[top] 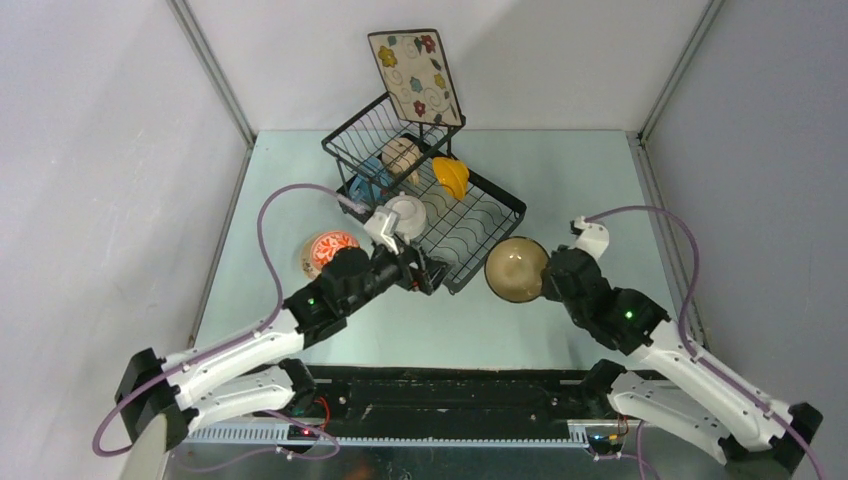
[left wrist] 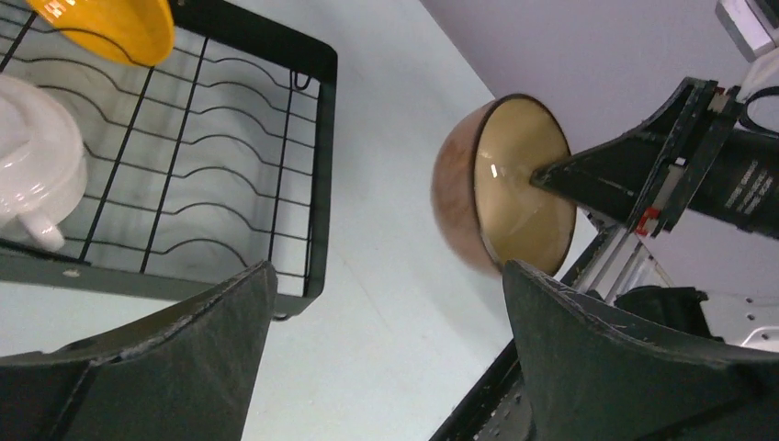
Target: Load the mixed dishes into the dish rack
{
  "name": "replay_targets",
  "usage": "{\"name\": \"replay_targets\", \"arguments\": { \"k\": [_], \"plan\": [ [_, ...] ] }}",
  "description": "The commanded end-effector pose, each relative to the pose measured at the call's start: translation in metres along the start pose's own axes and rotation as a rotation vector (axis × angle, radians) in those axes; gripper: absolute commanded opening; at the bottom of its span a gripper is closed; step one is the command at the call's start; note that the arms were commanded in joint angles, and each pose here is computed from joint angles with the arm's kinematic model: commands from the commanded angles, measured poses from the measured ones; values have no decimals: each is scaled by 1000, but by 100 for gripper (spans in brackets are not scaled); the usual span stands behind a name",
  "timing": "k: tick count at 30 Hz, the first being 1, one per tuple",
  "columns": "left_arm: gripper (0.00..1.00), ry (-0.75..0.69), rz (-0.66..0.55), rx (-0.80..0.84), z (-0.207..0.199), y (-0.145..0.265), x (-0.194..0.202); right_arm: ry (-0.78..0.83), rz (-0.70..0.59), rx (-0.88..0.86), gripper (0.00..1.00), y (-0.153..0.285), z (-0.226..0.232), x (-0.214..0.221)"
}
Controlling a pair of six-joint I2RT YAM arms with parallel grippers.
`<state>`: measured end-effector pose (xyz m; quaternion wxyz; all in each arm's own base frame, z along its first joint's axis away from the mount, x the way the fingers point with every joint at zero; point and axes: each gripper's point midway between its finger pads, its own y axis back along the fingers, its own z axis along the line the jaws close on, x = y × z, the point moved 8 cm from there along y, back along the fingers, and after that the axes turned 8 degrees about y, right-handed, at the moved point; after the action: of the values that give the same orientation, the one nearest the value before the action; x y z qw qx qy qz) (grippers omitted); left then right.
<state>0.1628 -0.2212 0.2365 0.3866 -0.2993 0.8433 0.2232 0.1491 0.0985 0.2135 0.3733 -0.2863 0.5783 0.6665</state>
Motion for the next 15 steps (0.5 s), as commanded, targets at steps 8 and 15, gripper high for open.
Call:
{"name": "replay_targets", "arguments": {
  "k": [8,15],
  "plan": [
    [96,-3,100,-75,-30,-35,-11,35,-239,-22,0,20,68,-49],
    [76,-27,182,-150,-24,-47,2,60,-270,-76,0,27,93,-52]
  ]
}}
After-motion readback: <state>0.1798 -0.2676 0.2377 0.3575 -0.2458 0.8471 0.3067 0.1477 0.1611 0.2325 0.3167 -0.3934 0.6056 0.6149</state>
